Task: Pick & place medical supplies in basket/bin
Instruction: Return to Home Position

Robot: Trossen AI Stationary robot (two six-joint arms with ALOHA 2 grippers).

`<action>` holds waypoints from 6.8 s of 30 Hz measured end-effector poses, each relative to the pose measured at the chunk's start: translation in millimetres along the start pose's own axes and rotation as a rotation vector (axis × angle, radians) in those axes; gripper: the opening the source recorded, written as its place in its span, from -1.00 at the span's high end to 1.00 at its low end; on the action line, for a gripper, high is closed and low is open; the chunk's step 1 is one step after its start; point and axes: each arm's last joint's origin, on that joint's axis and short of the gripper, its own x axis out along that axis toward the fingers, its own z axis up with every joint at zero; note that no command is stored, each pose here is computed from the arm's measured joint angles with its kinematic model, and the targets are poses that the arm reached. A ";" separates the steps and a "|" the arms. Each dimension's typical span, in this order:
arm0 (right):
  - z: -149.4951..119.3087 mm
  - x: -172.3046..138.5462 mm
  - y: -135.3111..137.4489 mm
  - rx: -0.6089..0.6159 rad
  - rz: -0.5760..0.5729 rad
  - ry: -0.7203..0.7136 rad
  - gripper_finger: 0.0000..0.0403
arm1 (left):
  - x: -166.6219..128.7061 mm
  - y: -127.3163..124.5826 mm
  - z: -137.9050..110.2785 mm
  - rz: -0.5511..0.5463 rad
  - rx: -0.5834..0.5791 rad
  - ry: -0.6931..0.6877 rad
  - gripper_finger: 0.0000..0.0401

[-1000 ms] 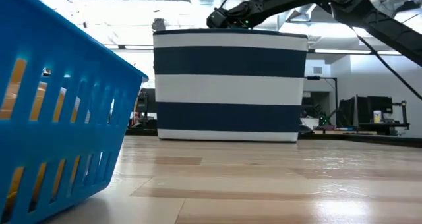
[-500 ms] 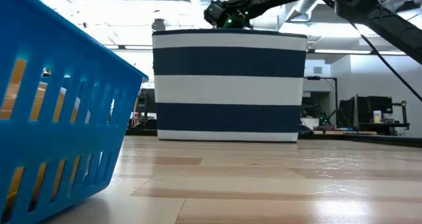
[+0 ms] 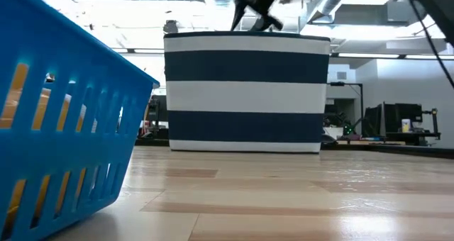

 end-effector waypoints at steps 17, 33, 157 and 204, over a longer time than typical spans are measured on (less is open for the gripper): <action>-75.4 -176.1 46.8 -0.230 0.087 0.051 -0.21 | -8.6 83.5 -31.0 0.354 0.274 0.314 0.09; -136.5 -231.9 69.8 -0.082 0.019 -0.048 -0.21 | -68.7 118.9 -46.3 0.176 0.294 0.198 0.99; -353.8 -102.1 -181.5 -0.419 0.604 -0.460 0.04 | -80.1 172.3 -146.6 0.248 0.276 0.261 1.00; -360.7 -96.3 -176.6 -0.611 0.677 -0.386 0.04 | -80.1 172.3 -146.5 0.248 0.276 0.261 1.00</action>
